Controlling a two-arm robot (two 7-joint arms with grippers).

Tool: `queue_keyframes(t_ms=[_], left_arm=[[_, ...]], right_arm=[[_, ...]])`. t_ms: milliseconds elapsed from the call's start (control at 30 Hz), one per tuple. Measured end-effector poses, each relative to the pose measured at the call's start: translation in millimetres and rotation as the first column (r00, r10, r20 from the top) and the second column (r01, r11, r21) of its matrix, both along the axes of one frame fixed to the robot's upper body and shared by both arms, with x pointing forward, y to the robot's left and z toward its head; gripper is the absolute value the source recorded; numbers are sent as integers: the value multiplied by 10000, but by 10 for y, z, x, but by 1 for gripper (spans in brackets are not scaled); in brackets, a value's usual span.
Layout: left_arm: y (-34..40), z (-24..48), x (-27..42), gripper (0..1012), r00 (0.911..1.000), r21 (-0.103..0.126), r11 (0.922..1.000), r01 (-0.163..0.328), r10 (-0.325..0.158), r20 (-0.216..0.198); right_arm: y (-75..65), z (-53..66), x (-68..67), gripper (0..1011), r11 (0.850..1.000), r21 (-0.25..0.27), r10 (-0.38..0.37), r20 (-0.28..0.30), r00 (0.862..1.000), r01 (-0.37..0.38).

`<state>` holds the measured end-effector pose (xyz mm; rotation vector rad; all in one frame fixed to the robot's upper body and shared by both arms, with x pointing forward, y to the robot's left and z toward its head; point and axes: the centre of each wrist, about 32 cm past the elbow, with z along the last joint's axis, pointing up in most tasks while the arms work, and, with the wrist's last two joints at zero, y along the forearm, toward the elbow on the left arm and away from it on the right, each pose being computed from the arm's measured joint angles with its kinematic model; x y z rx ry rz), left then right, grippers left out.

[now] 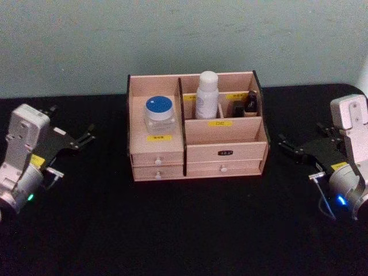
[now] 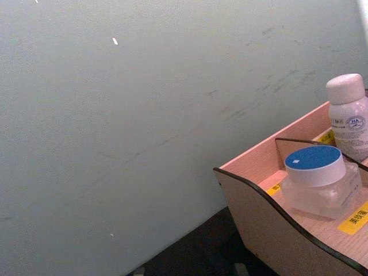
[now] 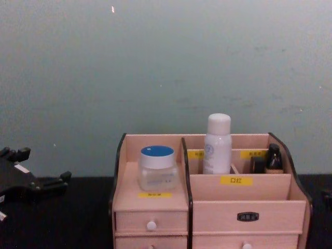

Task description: Pick up the facial cleanser and watermelon frost from the table and place them into the tiered storage box.

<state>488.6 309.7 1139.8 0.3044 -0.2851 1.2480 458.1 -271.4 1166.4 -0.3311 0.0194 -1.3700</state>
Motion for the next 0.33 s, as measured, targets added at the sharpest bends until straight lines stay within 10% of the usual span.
queue_keyframes(t_ms=[333], left_arm=[[0,0,0,1001,10000,0,10000,1,-1,0]], right_arm=[[0,0,0,1000,10000,0,0,-1,10000,0]])
